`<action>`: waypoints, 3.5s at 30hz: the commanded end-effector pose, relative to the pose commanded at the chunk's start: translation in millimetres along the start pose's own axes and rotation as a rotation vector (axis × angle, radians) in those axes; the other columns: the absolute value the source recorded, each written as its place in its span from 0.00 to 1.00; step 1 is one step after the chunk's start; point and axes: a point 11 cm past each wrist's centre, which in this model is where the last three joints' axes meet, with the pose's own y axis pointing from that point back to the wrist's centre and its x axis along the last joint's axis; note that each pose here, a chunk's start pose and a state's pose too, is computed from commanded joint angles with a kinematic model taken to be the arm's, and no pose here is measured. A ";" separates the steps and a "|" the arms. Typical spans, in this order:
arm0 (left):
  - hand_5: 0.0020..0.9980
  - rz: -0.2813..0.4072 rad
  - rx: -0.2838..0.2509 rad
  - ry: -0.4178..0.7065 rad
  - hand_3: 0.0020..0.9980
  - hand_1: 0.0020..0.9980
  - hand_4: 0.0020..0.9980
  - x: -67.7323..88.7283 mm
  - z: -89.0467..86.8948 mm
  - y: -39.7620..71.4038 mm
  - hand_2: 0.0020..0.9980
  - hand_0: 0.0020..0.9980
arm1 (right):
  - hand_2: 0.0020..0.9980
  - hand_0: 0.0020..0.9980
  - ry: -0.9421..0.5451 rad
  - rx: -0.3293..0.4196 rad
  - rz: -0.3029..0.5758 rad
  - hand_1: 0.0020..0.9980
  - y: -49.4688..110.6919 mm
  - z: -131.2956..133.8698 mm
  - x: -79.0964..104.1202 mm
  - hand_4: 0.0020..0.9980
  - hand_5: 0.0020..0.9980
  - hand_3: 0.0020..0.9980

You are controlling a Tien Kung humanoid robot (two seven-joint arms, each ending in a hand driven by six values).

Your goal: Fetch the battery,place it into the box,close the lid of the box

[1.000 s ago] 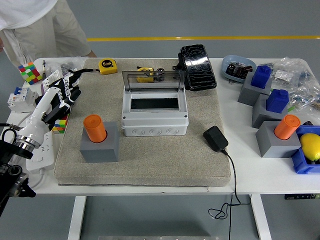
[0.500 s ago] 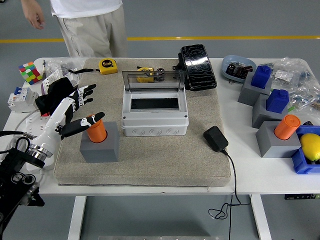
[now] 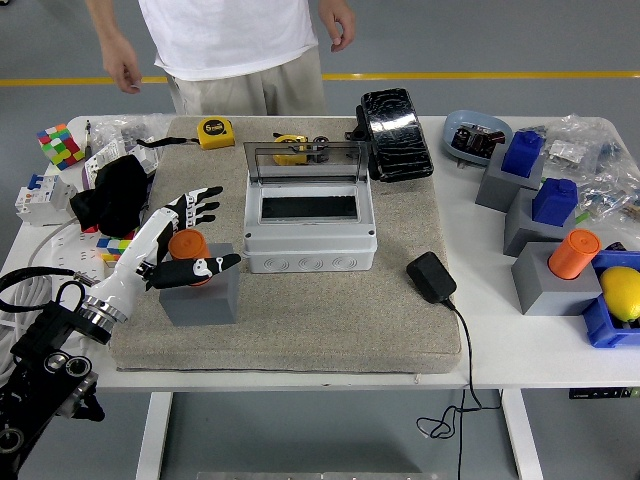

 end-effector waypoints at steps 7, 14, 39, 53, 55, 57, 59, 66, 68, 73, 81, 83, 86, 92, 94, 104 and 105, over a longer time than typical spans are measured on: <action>0.00 0.021 -0.009 0.010 0.83 0.81 1.00 -4.0 -2.5 -1.9 0.87 0.70 | 0.69 0.66 -0.002 0.004 0.000 0.67 0.0 -1.8 -1.2 0.97 0.56 0.65; 0.00 0.045 -0.005 0.003 0.80 0.77 1.00 1.0 -7.6 -1.3 0.84 0.66 | 0.69 0.65 -0.001 -0.001 0.001 0.67 -0.1 0.0 -1.0 0.97 0.56 0.65; 0.00 0.100 -0.008 0.079 0.75 0.72 1.00 2.4 -13.5 5.1 0.75 0.60 | 0.69 0.66 -0.002 0.000 0.001 0.67 0.0 0.3 -0.5 0.97 0.56 0.65; 0.00 0.083 -0.012 0.103 0.71 0.59 1.00 -3.6 -11.8 3.8 0.61 0.39 | 0.69 0.66 -0.003 0.000 0.002 0.67 0.0 -0.6 0.0 0.97 0.56 0.65; 0.00 0.079 -0.008 0.105 0.71 0.59 1.00 -5.4 -13.0 3.7 0.61 0.39 | 0.69 0.66 -0.003 0.000 0.001 0.67 0.0 -0.4 -0.4 0.97 0.56 0.65; 0.00 0.074 -0.005 0.106 0.71 0.59 1.00 -6.7 -13.4 3.7 0.61 0.39 | 0.69 0.66 -0.003 0.002 0.000 0.67 0.0 -0.8 -0.9 0.97 0.56 0.65; 0.00 0.070 -0.006 0.104 0.67 0.54 1.00 -7.2 -13.1 3.2 0.53 0.38 | 0.69 0.66 -0.003 0.003 0.001 0.67 0.0 -1.4 -1.0 0.97 0.56 0.65; 0.00 0.077 -0.015 0.114 0.58 0.47 1.00 -5.5 -12.0 0.3 0.45 0.34 | 0.69 0.66 -0.002 0.001 0.001 0.67 0.0 -1.4 -0.7 0.97 0.56 0.65; 0.00 0.078 -0.014 0.118 0.58 0.47 1.00 -5.8 -12.8 0.2 0.45 0.34 | 0.69 0.66 -0.001 0.001 0.001 0.67 0.0 -1.6 -0.4 0.97 0.56 0.65; 0.00 0.084 -0.008 0.126 0.49 0.41 0.95 -6.4 -16.7 1.1 0.41 0.31 | 0.69 0.66 -0.002 0.004 0.002 0.67 0.1 -2.8 -0.5 0.97 0.56 0.65; 0.00 0.090 -0.020 0.139 0.43 0.36 0.90 -7.1 -15.8 0.1 0.36 0.28 | 0.69 0.65 0.000 0.003 -0.001 0.67 0.0 -2.1 -1.5 0.97 0.56 0.65; 0.00 0.089 -0.020 0.142 0.36 0.30 0.88 -7.9 -15.9 -0.4 0.31 0.21 | 0.69 0.65 0.001 0.002 0.000 0.67 -0.1 -1.8 -1.4 0.97 0.56 0.65; 0.00 0.085 -0.017 0.146 0.36 0.30 0.88 -9.3 -16.3 -1.5 0.31 0.21 | 0.69 0.65 0.001 0.003 -0.001 0.67 0.0 -2.6 -1.6 0.97 0.56 0.65; 0.00 0.088 -0.022 0.154 0.33 0.22 0.85 -9.6 -16.5 -3.5 0.26 0.17 | 0.69 0.65 -0.002 0.004 -0.001 0.67 -0.1 -2.9 -2.1 0.97 0.56 0.65; 0.00 0.092 -0.026 0.154 0.33 0.22 0.85 -8.8 -16.0 -4.3 0.26 0.17 | 0.69 0.65 -0.002 0.004 -0.001 0.67 -0.1 -3.0 -2.0 0.97 0.56 0.65; 0.00 0.076 -0.023 0.151 0.26 0.12 0.77 -11.8 -16.6 -5.8 0.20 0.07 | 0.69 0.65 -0.002 0.004 -0.002 0.67 -0.1 -2.8 -2.7 0.97 0.56 0.65; 0.00 0.076 -0.023 0.151 0.26 0.12 0.77 -11.9 -16.5 -5.9 0.20 0.07 | 0.69 0.65 -0.003 0.003 -0.002 0.67 -0.1 -2.8 -2.7 0.97 0.56 0.65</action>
